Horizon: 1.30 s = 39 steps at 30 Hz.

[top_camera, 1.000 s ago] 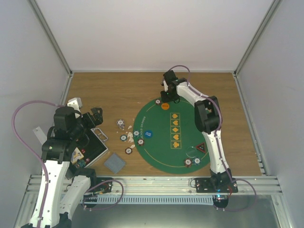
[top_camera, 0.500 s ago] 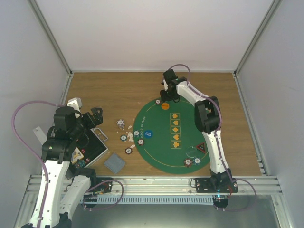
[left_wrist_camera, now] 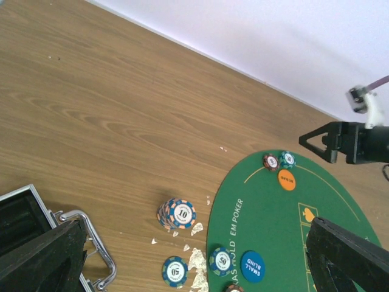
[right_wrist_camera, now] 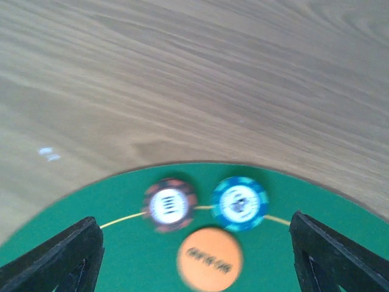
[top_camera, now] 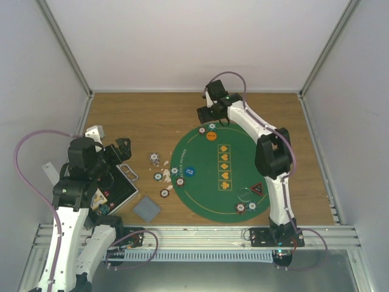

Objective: Distribute texas hold em gaming equipment

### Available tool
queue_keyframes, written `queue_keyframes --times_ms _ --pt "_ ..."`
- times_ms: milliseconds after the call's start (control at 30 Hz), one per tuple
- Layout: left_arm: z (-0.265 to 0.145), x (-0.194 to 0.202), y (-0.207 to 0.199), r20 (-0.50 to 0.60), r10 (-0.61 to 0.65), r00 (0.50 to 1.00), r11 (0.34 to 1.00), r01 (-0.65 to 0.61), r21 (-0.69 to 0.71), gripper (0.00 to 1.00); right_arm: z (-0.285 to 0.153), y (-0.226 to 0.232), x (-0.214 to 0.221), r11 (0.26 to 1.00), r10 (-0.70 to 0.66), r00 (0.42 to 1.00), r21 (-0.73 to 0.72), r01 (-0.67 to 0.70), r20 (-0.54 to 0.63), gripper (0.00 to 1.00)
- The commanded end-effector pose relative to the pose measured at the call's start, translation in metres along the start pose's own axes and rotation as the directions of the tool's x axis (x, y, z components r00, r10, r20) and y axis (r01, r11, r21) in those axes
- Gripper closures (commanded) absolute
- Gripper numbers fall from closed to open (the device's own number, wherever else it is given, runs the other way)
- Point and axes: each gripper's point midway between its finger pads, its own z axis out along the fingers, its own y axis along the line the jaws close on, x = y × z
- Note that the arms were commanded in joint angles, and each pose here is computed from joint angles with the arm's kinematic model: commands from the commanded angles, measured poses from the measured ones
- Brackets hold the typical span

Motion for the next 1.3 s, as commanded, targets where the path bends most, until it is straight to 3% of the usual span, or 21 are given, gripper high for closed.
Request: queue_keyframes --times_ms 0,233,433,933,1267 --pt "-0.01 -0.016 -0.007 0.061 -0.01 0.998 1.0 0.009 0.022 0.01 -0.05 0.083 -0.003 0.986 -0.135 0.985 -0.082 0.144 0.109 0.14" --pt "-0.007 -0.014 -0.007 0.042 -0.013 0.999 1.0 0.012 0.024 0.01 -0.053 0.213 0.057 0.924 -0.302 0.948 -0.214 0.318 0.104 0.11" --pt "-0.011 -0.014 -0.011 0.053 -0.013 0.999 0.999 0.011 0.046 0.01 -0.034 0.273 0.096 0.885 -0.378 0.925 -0.274 0.377 0.052 0.11" --pt "-0.011 -0.011 -0.013 0.041 -0.008 0.999 0.998 0.005 0.065 0.01 0.006 0.286 0.113 0.891 -0.419 0.908 -0.198 0.408 -0.011 0.12" --pt "-0.009 -0.01 -0.012 0.037 -0.005 0.999 0.998 0.003 0.063 0.01 0.014 0.295 0.113 0.881 -0.43 0.903 -0.222 0.417 -0.009 0.23"
